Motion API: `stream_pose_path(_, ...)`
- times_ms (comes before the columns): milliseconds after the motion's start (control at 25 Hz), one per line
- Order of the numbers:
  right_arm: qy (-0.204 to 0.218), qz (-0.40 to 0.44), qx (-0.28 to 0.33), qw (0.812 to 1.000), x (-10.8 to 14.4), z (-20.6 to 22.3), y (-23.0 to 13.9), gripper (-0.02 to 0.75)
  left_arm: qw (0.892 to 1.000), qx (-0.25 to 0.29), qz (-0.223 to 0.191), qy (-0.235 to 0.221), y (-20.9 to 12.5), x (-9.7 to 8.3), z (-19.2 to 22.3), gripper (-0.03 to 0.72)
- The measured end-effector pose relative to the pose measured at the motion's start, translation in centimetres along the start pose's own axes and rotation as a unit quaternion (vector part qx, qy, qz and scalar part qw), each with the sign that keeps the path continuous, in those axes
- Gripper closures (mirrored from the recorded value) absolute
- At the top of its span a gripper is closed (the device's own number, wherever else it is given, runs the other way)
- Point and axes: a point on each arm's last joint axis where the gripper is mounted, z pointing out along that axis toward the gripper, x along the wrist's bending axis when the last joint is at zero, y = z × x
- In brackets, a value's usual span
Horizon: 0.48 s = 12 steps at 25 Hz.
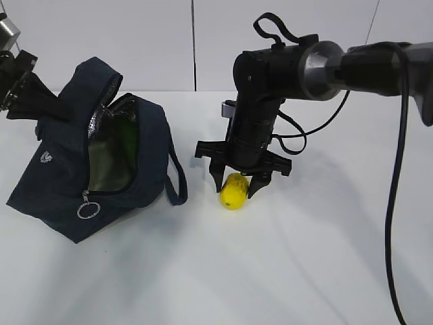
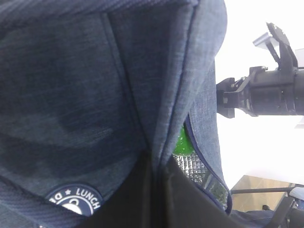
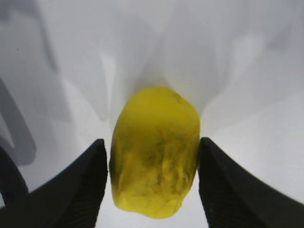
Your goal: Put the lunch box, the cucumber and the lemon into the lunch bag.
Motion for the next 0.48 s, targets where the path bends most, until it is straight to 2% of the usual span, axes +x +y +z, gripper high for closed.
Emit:
stream_pose_path(360, -0.003, -0.003, -0.003, 1.000, -0.06, 0.00, 0.06, 0.272, 1.000, 0.000, 0.000, 0.000, 0.00, 0.01, 0.00, 0.697)
stream_pose_path(480, -0.003, -0.003, -0.004, 1.000, -0.05, 0.00, 0.08, 0.325, 1.000, 0.000, 0.000, 0.000, 0.00, 0.01, 0.00, 0.697)
